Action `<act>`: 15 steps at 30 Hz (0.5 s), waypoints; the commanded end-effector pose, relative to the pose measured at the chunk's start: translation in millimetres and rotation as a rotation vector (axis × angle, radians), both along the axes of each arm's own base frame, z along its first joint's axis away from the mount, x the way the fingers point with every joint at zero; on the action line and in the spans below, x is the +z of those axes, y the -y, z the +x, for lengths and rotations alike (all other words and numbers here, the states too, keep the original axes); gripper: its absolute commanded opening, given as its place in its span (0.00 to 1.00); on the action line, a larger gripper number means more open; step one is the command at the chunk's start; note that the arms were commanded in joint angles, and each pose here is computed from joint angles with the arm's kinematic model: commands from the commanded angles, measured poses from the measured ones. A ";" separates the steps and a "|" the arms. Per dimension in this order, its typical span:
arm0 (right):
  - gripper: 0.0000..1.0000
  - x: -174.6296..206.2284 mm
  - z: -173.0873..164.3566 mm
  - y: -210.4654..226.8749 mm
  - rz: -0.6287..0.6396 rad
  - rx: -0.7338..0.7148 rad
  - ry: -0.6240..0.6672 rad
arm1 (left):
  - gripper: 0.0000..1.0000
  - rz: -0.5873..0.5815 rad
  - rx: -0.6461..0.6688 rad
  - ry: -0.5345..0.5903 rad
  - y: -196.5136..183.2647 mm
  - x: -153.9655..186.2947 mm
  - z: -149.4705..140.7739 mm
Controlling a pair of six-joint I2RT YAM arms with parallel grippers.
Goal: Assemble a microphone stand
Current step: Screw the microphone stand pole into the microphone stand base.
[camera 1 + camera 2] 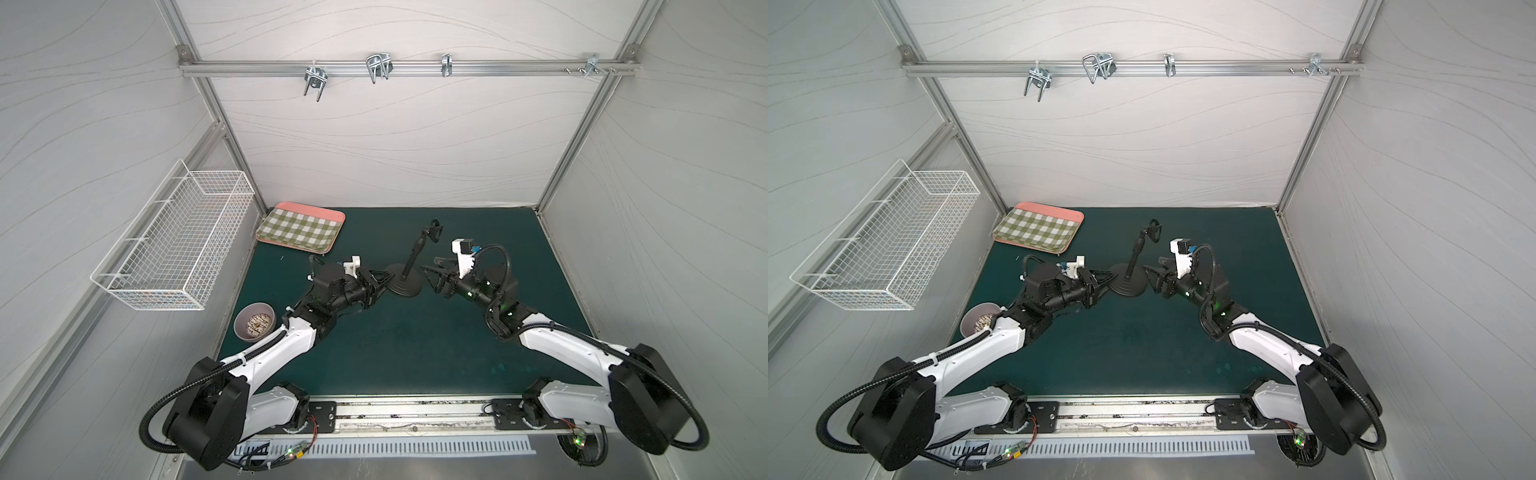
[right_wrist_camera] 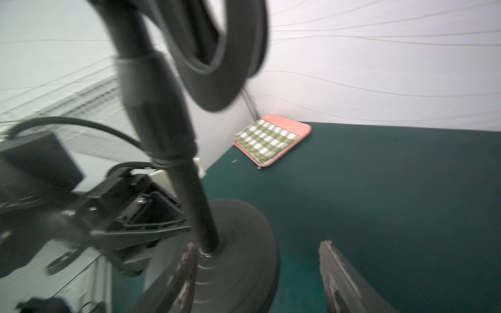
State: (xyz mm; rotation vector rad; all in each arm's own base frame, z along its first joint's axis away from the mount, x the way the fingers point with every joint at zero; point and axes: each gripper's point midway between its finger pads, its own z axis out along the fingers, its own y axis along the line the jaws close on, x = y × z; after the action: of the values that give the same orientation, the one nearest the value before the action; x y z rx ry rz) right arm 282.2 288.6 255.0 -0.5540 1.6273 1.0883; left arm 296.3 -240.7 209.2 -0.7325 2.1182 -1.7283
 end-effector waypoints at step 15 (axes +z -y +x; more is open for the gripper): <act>0.28 38.4 -8.1 -48.0 0.211 0.503 0.129 | 0.00 -0.113 -0.040 0.151 8.9 57.5 2.9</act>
State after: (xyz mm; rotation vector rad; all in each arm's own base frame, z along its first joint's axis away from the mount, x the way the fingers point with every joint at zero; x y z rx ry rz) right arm 283.5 337.7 265.7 -0.8487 1.4103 1.4900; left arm 296.3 -241.5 207.6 -0.7381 2.1250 -1.7324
